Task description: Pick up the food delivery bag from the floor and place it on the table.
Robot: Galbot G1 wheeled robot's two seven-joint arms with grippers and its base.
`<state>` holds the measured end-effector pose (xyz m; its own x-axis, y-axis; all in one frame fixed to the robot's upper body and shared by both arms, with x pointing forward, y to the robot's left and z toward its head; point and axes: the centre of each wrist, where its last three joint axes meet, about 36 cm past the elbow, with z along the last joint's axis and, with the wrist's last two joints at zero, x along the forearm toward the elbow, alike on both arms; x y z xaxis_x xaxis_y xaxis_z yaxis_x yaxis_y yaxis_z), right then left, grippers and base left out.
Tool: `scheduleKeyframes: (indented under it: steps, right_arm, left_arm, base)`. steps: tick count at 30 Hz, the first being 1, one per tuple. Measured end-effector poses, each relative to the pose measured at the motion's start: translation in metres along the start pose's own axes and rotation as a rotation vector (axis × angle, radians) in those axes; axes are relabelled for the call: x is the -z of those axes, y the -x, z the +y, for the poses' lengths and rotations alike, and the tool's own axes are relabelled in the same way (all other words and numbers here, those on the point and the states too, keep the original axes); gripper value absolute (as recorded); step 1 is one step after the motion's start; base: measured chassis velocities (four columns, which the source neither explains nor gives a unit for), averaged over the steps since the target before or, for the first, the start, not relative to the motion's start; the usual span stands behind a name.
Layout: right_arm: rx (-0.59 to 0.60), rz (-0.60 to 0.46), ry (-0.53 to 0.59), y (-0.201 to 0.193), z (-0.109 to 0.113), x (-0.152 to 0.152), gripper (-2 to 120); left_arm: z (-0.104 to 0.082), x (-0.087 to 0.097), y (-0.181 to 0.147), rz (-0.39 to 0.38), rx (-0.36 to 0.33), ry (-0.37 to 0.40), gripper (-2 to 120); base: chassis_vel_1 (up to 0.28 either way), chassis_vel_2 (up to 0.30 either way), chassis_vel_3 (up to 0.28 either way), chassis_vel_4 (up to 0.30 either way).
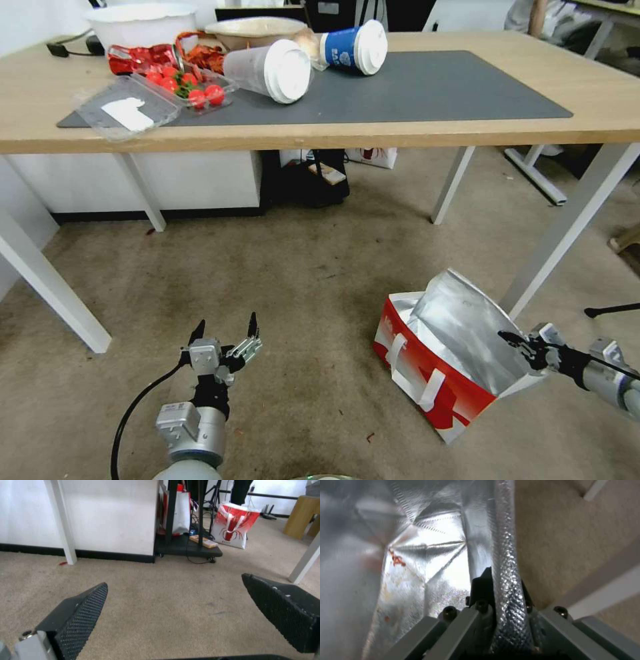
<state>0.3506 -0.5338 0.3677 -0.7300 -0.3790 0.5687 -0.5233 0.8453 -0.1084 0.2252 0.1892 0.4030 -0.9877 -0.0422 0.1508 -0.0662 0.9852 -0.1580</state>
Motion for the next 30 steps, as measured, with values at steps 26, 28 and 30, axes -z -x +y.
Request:
scheduleKeyframes:
  steps: [26, 28, 30]
  right_arm:
    - [0.384, -0.091, 0.061, -0.027, 0.039, 0.132, 0]
    - [0.439, -0.088, 0.026, -0.030, 0.031, 0.146, 0]
    - [0.465, -0.088, 0.014, -0.031, 0.026, 0.152, 0]
  left_arm:
    - [0.003, 0.008, 0.001, -0.019, 0.014, -0.002, 100]
    - [0.003, 0.008, 0.001, -0.020, 0.016, -0.003, 100]
    - [0.003, 0.008, 0.001, -0.020, 0.016, -0.003, 100]
  base:
    - [0.000, 0.000, 0.000, 0.000]
    - [0.000, 0.000, 0.000, 0.000]
    - [0.000, 0.000, 0.000, 0.000]
